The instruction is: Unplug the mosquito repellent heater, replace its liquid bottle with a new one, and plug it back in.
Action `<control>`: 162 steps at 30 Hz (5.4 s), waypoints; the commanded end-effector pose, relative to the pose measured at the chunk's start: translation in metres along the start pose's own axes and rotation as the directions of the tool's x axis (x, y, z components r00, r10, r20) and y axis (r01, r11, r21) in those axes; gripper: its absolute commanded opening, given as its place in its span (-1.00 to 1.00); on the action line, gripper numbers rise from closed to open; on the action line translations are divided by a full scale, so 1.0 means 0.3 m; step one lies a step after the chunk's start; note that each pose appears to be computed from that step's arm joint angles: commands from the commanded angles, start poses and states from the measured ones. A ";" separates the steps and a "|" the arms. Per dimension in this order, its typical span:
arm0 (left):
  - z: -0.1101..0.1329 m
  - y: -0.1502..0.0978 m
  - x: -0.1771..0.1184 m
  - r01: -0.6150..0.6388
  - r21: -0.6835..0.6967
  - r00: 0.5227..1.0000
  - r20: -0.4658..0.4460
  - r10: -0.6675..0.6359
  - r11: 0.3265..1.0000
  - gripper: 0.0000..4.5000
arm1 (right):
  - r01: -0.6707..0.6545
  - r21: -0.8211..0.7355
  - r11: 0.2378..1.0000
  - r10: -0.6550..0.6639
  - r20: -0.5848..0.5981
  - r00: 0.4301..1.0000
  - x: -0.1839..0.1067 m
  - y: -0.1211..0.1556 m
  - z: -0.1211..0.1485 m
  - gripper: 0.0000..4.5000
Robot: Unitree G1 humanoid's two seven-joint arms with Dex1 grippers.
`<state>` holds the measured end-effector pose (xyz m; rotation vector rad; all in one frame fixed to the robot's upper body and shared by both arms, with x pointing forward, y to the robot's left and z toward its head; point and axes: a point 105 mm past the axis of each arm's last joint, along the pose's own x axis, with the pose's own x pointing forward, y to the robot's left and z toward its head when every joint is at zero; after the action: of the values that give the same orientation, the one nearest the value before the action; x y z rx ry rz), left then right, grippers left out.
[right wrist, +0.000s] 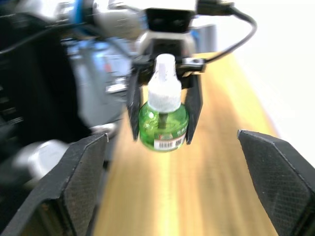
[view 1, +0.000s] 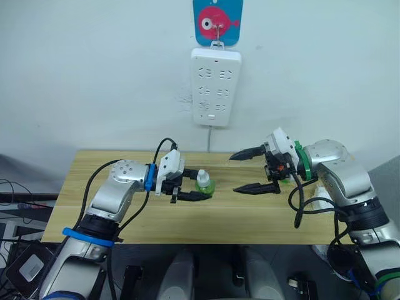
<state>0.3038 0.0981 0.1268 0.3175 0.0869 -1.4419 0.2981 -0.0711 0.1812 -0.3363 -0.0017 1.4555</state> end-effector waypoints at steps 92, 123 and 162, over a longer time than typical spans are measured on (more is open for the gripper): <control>0.042 0.035 0.043 -0.115 0.018 0.992 0.044 0.115 0.993 0.01 | 0.353 -0.034 0.935 -0.348 0.100 0.932 0.175 -0.064 0.031 0.99; 0.032 0.042 0.023 -0.111 0.020 0.994 0.026 0.110 0.994 0.01 | 0.342 -0.033 0.939 -0.339 0.079 0.937 0.200 -0.066 0.033 0.99; 0.029 0.043 0.029 -0.095 0.033 0.995 0.020 0.095 0.995 0.01 | 0.197 0.110 0.974 -0.210 0.123 0.970 0.193 0.019 0.084 -0.47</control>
<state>0.3214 0.0944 0.1281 0.3033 0.0760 -1.3264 0.2988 -0.0106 0.1850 -0.1337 -0.0297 1.2478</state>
